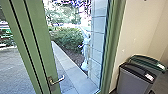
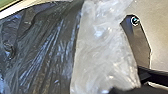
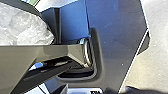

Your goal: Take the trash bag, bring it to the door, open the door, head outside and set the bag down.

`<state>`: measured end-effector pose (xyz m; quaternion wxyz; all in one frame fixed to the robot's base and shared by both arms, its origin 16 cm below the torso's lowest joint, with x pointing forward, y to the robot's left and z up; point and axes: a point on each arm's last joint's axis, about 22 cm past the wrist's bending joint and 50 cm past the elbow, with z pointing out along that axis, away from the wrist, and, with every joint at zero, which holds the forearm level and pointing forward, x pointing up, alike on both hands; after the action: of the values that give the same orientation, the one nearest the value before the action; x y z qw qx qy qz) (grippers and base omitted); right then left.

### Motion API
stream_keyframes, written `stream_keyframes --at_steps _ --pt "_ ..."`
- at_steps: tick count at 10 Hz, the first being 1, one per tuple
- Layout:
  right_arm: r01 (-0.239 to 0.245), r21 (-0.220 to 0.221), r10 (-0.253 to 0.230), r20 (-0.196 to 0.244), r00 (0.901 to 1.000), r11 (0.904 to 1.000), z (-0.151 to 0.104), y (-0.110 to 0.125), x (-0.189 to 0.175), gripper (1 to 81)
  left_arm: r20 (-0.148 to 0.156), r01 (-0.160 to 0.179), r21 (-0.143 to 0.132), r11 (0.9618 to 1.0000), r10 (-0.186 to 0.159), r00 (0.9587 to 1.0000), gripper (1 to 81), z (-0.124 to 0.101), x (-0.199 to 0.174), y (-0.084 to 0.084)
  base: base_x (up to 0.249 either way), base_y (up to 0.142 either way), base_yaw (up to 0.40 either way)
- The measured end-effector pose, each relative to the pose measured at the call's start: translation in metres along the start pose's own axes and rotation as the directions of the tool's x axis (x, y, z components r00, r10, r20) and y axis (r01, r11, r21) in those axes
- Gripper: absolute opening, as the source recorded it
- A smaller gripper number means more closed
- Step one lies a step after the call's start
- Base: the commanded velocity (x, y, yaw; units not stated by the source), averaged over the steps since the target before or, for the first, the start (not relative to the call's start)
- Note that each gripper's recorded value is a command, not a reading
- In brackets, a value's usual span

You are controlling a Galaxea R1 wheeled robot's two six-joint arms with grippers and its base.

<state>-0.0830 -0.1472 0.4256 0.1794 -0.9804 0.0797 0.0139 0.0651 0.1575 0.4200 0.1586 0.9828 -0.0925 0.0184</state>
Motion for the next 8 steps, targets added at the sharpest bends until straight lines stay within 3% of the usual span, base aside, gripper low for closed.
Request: stream_keyframes --at_steps 3,8 --pt "0.0 0.0 0.0 0.0 1.0 1.0 0.0 0.0002 -0.0004 81.1 0.001 -0.001 0.0 1.0 0.001 1.0 1.0 -0.0001 -0.0001 -0.0004 0.0 0.0 0.076" --pt "-0.003 -0.001 0.003 0.006 1.0 1.0 -0.0001 0.0008 -0.0071 81.1 -0.002 -0.009 0.009 0.9999 0.009 1.0 1.0 -0.0018 0.001 -0.0074 0.0 0.0 0.18"
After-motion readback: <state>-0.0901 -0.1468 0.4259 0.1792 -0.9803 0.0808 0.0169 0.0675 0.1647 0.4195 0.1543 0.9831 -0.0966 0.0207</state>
